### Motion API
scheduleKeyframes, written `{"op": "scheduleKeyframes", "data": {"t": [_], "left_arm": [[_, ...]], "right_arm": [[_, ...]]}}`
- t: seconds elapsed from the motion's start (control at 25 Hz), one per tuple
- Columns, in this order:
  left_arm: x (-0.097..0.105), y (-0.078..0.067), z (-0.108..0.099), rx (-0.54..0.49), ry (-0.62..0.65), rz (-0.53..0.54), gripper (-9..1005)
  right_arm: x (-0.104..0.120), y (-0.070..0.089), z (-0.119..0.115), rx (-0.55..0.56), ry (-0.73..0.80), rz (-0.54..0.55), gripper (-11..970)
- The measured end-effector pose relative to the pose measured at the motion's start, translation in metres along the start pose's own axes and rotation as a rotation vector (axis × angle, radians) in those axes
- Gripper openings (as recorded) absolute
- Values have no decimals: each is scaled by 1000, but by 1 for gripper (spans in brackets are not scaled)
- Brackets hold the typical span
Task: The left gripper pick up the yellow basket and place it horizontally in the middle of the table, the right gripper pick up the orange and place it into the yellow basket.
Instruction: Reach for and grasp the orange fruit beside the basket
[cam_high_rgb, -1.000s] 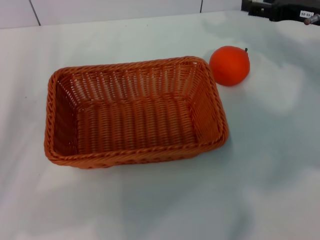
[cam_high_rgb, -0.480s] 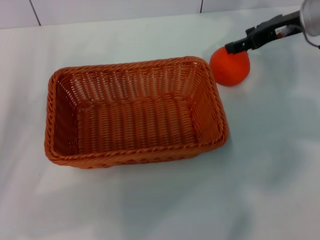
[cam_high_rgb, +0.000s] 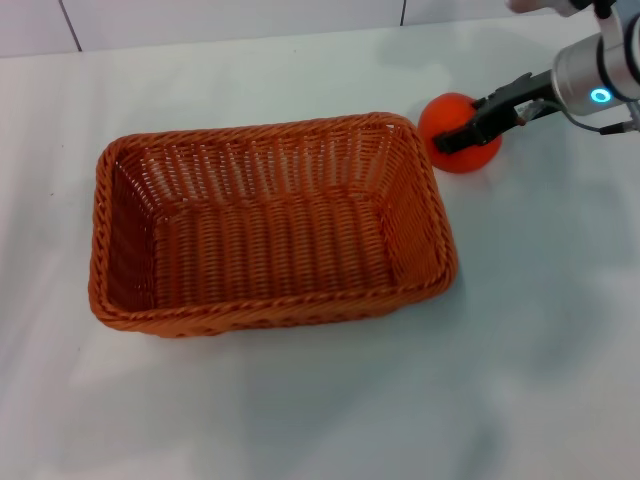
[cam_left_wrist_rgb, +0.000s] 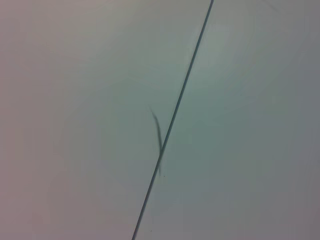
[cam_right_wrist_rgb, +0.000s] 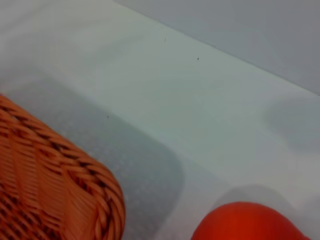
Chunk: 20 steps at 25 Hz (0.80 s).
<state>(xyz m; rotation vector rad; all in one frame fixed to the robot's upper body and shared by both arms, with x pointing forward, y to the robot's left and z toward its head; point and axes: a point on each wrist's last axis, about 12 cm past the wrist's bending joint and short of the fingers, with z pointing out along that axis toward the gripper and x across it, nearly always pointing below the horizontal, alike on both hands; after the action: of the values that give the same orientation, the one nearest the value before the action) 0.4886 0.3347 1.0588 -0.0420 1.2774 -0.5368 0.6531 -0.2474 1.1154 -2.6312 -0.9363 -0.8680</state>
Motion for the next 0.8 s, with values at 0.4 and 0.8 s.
{"op": "scheduleKeyframes", "data": {"t": [0.4, 0.8], "left_arm": [[1, 1, 3, -10, 8, 1, 520], [2, 1, 4, -12, 11, -2, 520]], "right_arm": [[3, -5, 6, -17, 10, -29, 549], [6, 0, 2, -15, 49, 6, 403]]}}
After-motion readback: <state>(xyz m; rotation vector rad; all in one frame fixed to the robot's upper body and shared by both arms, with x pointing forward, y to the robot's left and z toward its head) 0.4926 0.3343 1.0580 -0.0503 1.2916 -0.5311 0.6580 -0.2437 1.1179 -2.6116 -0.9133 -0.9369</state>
